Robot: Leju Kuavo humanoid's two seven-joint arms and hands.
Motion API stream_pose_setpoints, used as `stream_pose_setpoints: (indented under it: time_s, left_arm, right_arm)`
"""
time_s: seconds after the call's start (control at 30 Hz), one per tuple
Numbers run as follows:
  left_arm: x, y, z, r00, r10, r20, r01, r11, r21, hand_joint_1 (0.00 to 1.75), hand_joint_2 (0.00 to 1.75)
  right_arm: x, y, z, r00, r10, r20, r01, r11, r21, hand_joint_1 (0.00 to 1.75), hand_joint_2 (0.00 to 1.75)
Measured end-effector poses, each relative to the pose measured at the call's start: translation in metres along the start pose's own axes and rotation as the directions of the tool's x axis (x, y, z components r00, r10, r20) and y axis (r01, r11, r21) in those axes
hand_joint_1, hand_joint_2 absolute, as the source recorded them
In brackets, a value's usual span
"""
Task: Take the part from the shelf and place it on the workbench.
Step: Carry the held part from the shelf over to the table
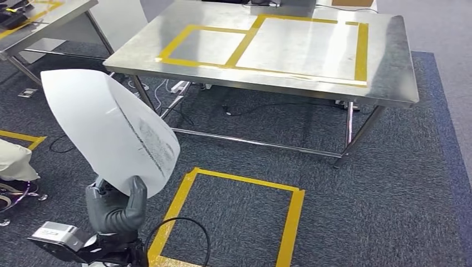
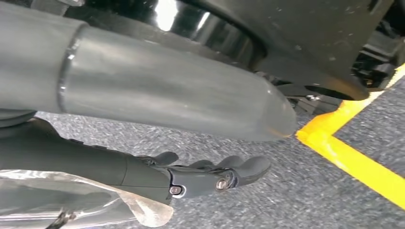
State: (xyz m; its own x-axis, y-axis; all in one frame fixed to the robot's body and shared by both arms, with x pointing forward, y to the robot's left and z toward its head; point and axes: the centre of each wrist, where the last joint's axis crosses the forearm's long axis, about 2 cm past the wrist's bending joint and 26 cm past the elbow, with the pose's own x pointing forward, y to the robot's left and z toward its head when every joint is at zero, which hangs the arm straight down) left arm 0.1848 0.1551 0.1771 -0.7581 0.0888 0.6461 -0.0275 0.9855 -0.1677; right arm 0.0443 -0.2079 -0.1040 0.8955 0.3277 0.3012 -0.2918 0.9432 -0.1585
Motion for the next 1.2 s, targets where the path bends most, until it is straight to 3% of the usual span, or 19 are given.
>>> stream_pose_setpoints:
  time_s: [1.2]
  left_arm:
    - [0.0020,0.0007,-0.0006,0.999,0.036,-0.003,-0.036,0.999,-0.012,1.75,1.75]
  right_arm:
    - [-0.0002,0.0003,0.0001,1.000,-0.012,-0.005,0.012,1.000,0.004,0.00,0.00]
